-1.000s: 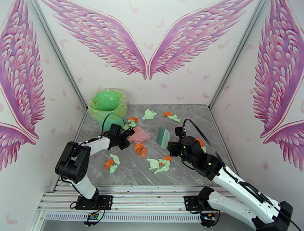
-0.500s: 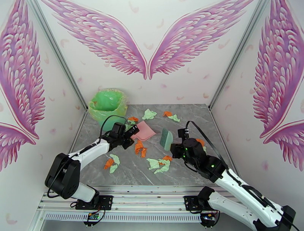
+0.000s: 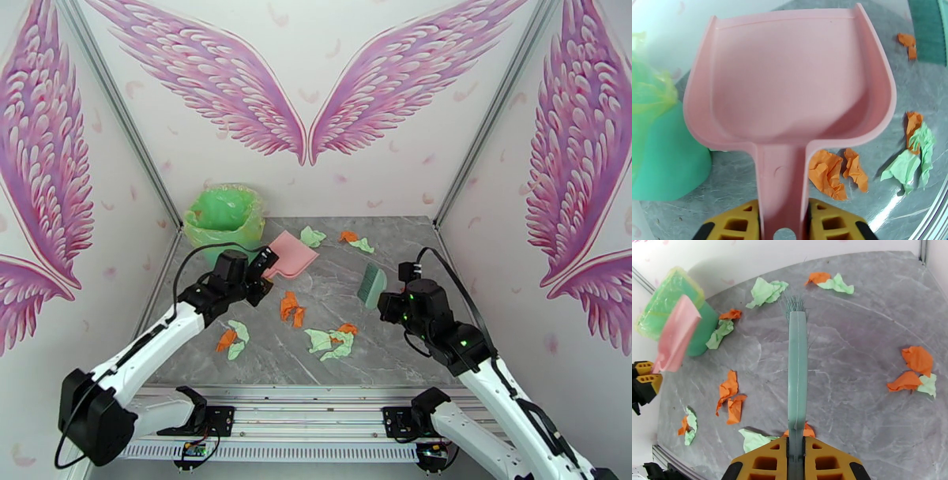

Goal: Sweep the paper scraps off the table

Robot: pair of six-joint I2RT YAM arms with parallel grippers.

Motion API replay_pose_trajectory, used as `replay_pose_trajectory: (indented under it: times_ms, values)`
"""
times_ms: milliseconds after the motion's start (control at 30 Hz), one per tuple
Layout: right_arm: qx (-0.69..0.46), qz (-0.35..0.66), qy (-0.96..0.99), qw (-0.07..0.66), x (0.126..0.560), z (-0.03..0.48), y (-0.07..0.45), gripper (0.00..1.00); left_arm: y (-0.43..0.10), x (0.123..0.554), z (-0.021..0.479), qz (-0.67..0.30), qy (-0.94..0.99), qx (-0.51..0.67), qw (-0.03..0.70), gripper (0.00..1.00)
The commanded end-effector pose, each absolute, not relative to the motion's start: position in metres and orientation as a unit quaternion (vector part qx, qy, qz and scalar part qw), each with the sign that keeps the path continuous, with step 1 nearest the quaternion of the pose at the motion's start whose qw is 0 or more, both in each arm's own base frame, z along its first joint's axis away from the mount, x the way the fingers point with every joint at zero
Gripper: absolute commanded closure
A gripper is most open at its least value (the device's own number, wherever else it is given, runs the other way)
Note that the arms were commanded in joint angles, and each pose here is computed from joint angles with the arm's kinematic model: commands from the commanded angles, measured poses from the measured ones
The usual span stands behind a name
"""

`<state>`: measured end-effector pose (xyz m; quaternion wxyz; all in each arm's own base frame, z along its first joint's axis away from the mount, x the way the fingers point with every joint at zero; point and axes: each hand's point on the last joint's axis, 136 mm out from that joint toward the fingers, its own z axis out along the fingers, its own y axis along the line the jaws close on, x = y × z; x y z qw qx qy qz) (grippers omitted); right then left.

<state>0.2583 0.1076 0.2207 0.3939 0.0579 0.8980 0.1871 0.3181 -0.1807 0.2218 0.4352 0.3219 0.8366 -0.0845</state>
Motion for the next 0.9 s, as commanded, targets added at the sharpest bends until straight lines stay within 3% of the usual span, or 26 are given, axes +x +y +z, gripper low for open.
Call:
replay_pose_trajectory:
  times_ms: [0, 300, 500, 700, 867]
  values:
    - [0.044, 0.263, 0.884, 0.385, 0.279, 0.235, 0.14, 1.0, -0.165, 0.306, 0.243, -0.078, 0.854, 0.279, 0.432, 1.0]
    - [0.041, 0.395, 0.855, 0.334, 0.366, 0.256, 0.231, 1.0, -0.129, 0.28, 0.271, -0.053, 0.873, 0.229, 0.428, 1.0]
    - [0.056, 0.458, 0.839, 0.286, 0.453, 0.262, 0.296, 1.0, -0.132, 0.272, 0.275, -0.083, 0.867, 0.227, 0.436, 1.0]
    - [0.081, 0.485, 0.835, 0.247, 0.528, 0.242, 0.345, 1.0, -0.131, 0.269, 0.269, -0.084, 0.87, 0.229, 0.428, 1.0]
    - [0.118, 0.493, 0.833, 0.222, 0.556, 0.211, 0.367, 1.0, -0.131, 0.266, 0.266, -0.085, 0.872, 0.231, 0.423, 1.0]
